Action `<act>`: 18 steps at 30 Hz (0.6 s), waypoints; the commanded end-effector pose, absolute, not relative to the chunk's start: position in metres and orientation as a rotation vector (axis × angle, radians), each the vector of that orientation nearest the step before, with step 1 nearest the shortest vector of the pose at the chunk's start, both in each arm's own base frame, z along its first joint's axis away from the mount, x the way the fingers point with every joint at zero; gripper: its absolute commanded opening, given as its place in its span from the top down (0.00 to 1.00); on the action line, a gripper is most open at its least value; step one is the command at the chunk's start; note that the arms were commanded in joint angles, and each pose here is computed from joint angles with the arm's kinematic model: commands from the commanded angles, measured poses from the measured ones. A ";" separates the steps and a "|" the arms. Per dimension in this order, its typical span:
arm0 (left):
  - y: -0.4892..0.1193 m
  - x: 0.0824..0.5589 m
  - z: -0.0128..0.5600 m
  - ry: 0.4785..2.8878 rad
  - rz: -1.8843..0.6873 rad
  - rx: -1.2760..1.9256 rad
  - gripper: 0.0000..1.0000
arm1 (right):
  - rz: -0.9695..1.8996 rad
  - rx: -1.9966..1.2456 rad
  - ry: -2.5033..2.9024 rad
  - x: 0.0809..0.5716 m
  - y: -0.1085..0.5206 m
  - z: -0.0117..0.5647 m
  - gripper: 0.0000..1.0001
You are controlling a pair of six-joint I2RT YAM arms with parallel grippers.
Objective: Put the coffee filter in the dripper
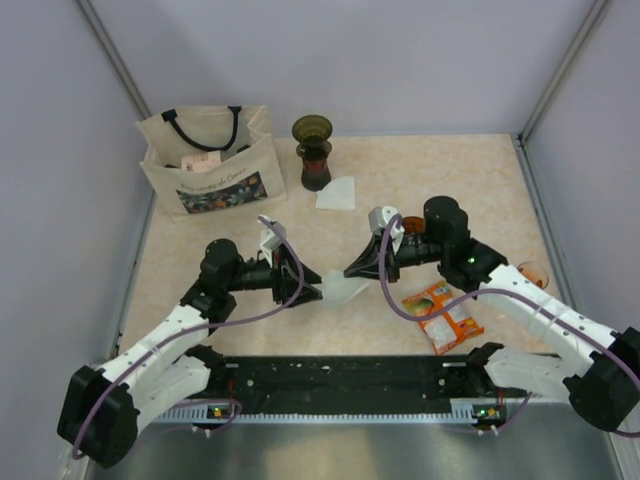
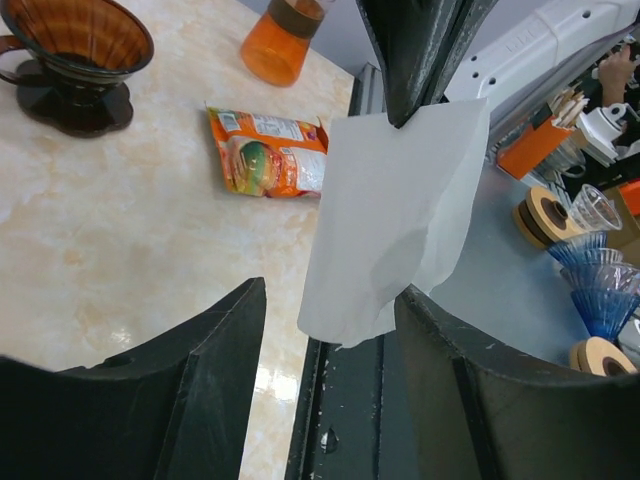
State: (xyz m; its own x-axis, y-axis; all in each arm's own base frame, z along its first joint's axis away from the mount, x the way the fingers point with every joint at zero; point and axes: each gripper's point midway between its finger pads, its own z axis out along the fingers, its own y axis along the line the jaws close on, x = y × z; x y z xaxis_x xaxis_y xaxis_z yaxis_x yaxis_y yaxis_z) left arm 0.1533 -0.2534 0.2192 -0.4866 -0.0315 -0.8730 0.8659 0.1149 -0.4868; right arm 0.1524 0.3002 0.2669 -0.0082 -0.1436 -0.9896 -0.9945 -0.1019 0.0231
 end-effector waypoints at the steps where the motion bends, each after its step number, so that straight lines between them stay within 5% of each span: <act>1: -0.264 0.149 0.237 1.532 -1.484 0.928 0.42 | 1.221 -1.375 1.159 0.157 0.305 0.299 1.00; 8: -0.271 0.153 0.245 1.502 -1.474 0.911 0.49 | 1.226 -1.344 1.184 0.161 0.307 0.295 1.00; 13: -0.272 0.161 0.247 1.508 -1.460 0.860 0.76 | 1.197 -1.287 1.208 0.168 0.307 0.297 1.00; 15: -0.272 0.161 0.248 1.500 -1.463 0.848 1.00 | 1.189 -1.270 1.221 0.171 0.306 0.296 1.00; 18: -0.269 0.167 0.251 1.495 -1.433 0.784 1.00 | 1.157 -1.230 1.260 0.178 0.305 0.293 1.00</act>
